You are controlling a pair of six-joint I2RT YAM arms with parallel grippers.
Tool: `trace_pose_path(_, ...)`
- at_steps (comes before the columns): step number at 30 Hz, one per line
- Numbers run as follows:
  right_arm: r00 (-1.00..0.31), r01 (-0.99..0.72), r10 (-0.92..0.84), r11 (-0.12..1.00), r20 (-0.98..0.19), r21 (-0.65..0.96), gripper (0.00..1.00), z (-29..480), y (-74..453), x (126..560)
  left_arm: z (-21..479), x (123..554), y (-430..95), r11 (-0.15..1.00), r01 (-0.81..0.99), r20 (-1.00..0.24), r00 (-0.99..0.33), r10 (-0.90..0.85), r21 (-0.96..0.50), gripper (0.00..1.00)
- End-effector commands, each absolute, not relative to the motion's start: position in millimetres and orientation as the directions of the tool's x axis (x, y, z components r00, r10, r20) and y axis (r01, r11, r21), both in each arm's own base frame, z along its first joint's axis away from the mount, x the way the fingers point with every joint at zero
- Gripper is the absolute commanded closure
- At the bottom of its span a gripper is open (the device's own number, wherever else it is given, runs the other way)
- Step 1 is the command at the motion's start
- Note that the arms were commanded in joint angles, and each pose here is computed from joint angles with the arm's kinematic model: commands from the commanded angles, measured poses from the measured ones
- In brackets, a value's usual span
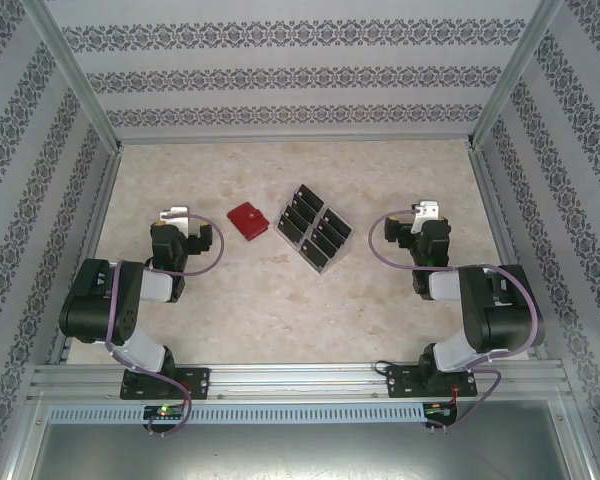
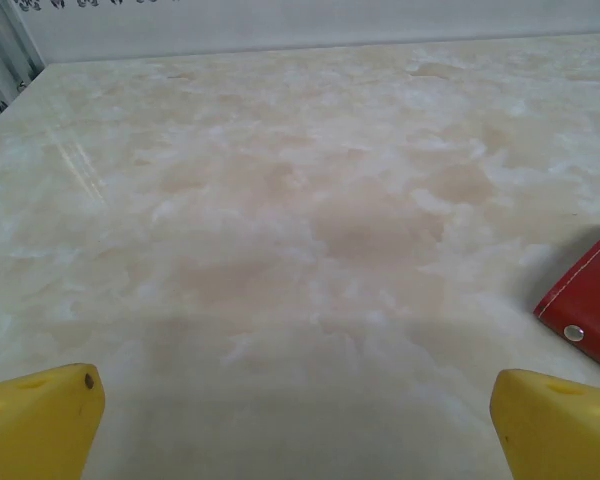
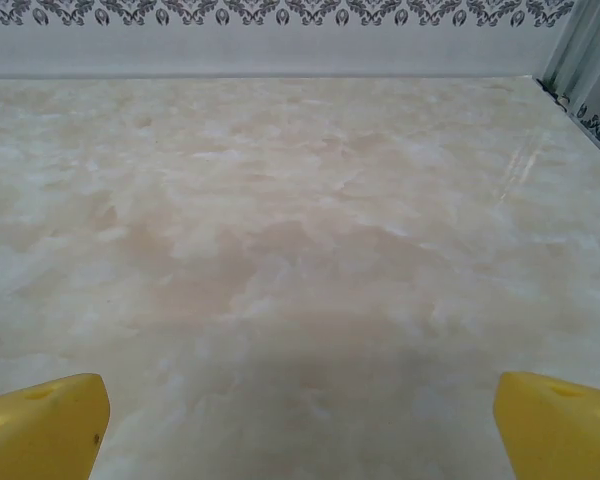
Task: Put the credit cards into the card holder
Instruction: Move the storage box to the center of the table.
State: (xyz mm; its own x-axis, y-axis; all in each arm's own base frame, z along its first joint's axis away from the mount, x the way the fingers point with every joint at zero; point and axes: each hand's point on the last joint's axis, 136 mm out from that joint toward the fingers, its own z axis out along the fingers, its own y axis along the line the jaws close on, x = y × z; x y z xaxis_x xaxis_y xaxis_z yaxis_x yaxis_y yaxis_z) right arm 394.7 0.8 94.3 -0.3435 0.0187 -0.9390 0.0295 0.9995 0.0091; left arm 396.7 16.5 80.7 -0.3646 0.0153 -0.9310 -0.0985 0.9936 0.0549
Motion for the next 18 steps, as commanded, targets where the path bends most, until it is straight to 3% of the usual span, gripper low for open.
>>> trace_pose_path(1, -0.314, 0.012, 0.021, 1.0, -0.949, 0.018, 0.02, 105.0, 2.3, 397.7, 87.7, 398.8, 15.5, 0.994, -0.098, -0.941, -0.338, 0.003, 0.039, 0.0)
trace_pose_path(7, -0.318, 0.024, 0.026, 1.0, -0.948, 0.019, 0.02, 105.0, 0.1, 398.2, 90.5, 394.3, 31.2, 0.98, -0.196, -0.949, -0.313, -0.032, 0.032, 0.0)
trace_pose_path(18, -0.317, 0.015, 0.034, 0.999, -0.948, 0.031, 0.02, 105.1, -0.1, 398.4, 91.3, 392.3, 28.0, 0.983, -0.18, -0.954, -0.3, -0.022, 0.034, 0.0)
